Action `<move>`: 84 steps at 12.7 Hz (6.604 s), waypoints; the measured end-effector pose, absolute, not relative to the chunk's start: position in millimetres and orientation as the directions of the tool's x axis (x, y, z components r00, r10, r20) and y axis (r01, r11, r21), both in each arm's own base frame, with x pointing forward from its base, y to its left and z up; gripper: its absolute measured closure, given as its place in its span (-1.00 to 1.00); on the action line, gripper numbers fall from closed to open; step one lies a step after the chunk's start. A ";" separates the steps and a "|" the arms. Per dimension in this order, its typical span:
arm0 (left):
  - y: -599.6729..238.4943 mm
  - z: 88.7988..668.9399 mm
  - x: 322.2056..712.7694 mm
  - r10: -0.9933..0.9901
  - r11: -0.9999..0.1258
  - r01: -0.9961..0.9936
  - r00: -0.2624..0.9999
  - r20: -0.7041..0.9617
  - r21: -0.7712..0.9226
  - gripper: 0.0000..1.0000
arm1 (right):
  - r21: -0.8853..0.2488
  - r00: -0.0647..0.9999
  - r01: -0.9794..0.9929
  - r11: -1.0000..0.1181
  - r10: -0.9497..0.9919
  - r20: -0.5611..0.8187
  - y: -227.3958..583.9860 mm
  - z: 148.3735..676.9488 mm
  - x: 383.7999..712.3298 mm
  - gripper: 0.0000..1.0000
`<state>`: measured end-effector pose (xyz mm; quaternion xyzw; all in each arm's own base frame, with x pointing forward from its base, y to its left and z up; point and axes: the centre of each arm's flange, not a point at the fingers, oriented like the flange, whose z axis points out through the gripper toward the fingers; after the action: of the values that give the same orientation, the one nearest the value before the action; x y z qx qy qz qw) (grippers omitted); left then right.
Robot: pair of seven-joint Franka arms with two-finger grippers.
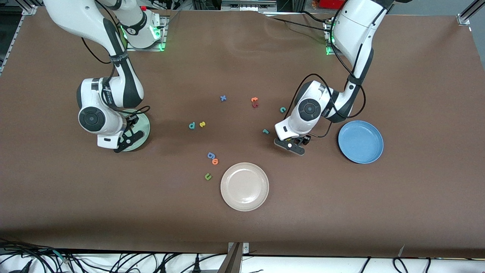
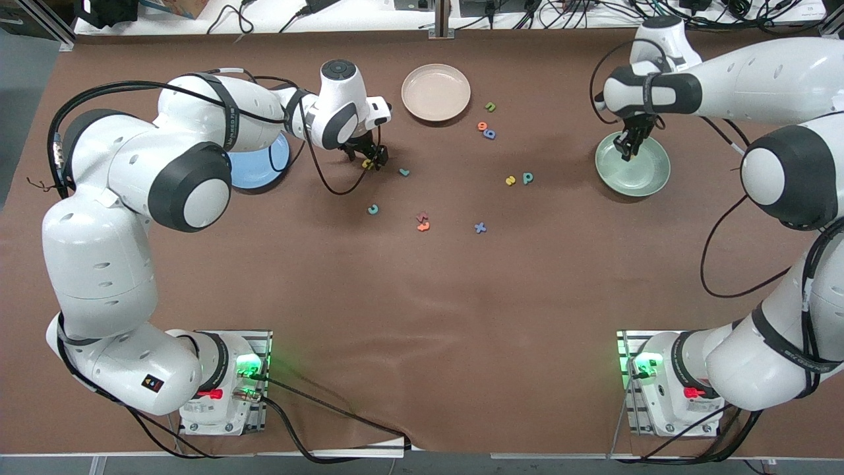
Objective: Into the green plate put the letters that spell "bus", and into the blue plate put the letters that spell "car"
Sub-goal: 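Release the u on the green plate while the left gripper grasps a yellow letter, then carry the yellow letter to the blue plate while the right gripper grasps the yellow 2, then place the yellow 2 on the green plate while the left gripper returns to letters, then grasp the teal p with the right gripper while the left gripper grasps the teal c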
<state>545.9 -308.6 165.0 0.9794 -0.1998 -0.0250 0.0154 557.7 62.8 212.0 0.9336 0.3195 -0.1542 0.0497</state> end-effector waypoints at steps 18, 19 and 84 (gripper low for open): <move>-218.3 203.8 605.3 -0.443 -0.896 -0.443 0.897 -0.004 -0.026 0.44 | 0.015 0.984 0.015 -1.000 0.012 -0.179 295.0 257.3 524.8 -0.89; -203.6 214.7 610.8 -0.451 -0.892 -0.451 0.892 -0.007 -0.025 0.44 | 0.020 0.987 -0.037 -0.999 -0.040 -0.158 312.2 249.6 518.5 -0.72; -326.4 177.6 395.6 -0.413 -0.910 -0.413 0.907 -0.077 0.014 -0.81 | 0.008 0.985 -0.035 -0.999 -0.036 -0.166 299.5 178.6 514.9 -0.10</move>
<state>395.6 -326.4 177.6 0.9766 -0.2116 -0.0391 -0.0011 514.9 299.5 178.6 0.9964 -0.0178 -0.0833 0.0027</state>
